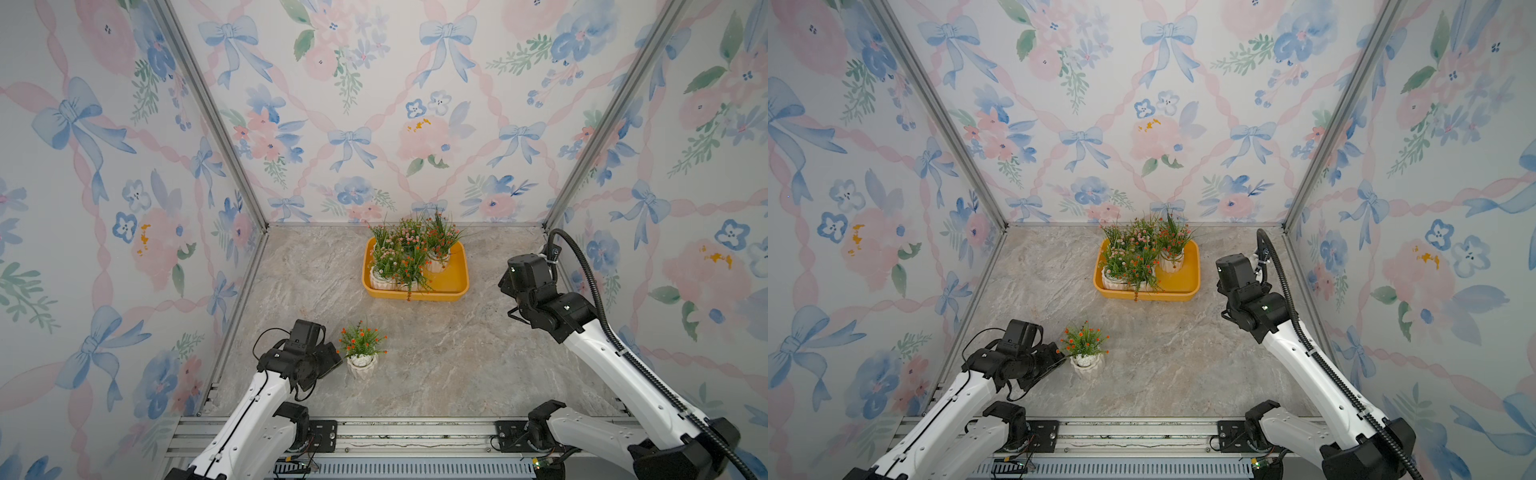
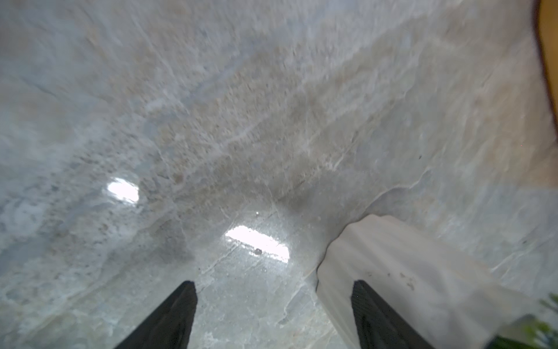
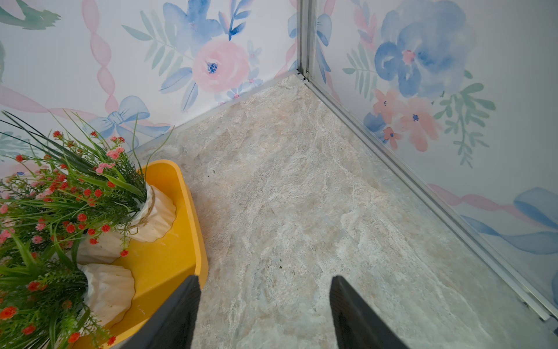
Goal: Put the potted gypsophila into the storage box
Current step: Move the baby's breath potted plant to the center of the board.
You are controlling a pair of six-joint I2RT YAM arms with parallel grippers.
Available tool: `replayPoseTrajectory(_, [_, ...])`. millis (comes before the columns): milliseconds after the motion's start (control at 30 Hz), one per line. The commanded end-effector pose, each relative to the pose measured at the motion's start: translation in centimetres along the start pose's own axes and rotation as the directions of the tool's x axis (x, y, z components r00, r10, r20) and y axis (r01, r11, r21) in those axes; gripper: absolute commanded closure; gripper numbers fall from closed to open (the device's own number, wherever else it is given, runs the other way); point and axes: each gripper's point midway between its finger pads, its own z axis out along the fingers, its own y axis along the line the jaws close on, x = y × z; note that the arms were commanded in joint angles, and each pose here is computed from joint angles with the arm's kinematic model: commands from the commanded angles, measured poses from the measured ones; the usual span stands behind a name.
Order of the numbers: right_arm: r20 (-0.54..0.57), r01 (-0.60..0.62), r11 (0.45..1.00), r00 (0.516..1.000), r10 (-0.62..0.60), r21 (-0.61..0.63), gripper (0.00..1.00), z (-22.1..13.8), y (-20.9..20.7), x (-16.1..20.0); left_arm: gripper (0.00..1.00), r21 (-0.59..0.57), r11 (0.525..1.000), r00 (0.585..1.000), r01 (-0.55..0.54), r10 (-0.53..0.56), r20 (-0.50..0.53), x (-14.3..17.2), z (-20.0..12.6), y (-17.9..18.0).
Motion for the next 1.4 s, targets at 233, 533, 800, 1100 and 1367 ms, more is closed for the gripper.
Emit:
replayPoseTrajectory(233, [-0.006,0.050,0.998,0.999,-0.050,0.026,0.26,0.0,-1.4,0.1,0.10,-0.056,0.994,0.996,-0.089,0.088,-0.020,1.4,0.0,-1.0])
replayPoseTrajectory(533, [-0.158,0.073,0.995,0.984,-0.082,-0.062,0.18,0.9,-0.7,3.8,0.06,0.026,0.957,0.956,-0.291,0.291,-0.044,-0.6,1.5,-7.3])
replayPoseTrajectory(800, [-0.169,0.044,0.996,0.984,-0.058,-0.082,0.03,0.2,-1.7,4.5,0.04,0.110,0.899,0.892,-0.424,0.436,-0.121,2.4,2.5,-12.2])
replayPoseTrajectory(1100, [-0.267,0.022,0.993,0.962,-0.052,-0.115,0.03,-0.5,-2.3,8.1,0.04,0.168,0.850,0.841,-0.499,0.522,-0.142,3.4,5.0,-18.2])
replayPoseTrajectory(1367, [-0.363,0.003,0.990,0.930,-0.055,-0.142,0.03,-1.2,-2.2,12.3,0.04,0.219,0.781,0.768,-0.585,0.620,-0.158,5.3,6.9,-23.2])
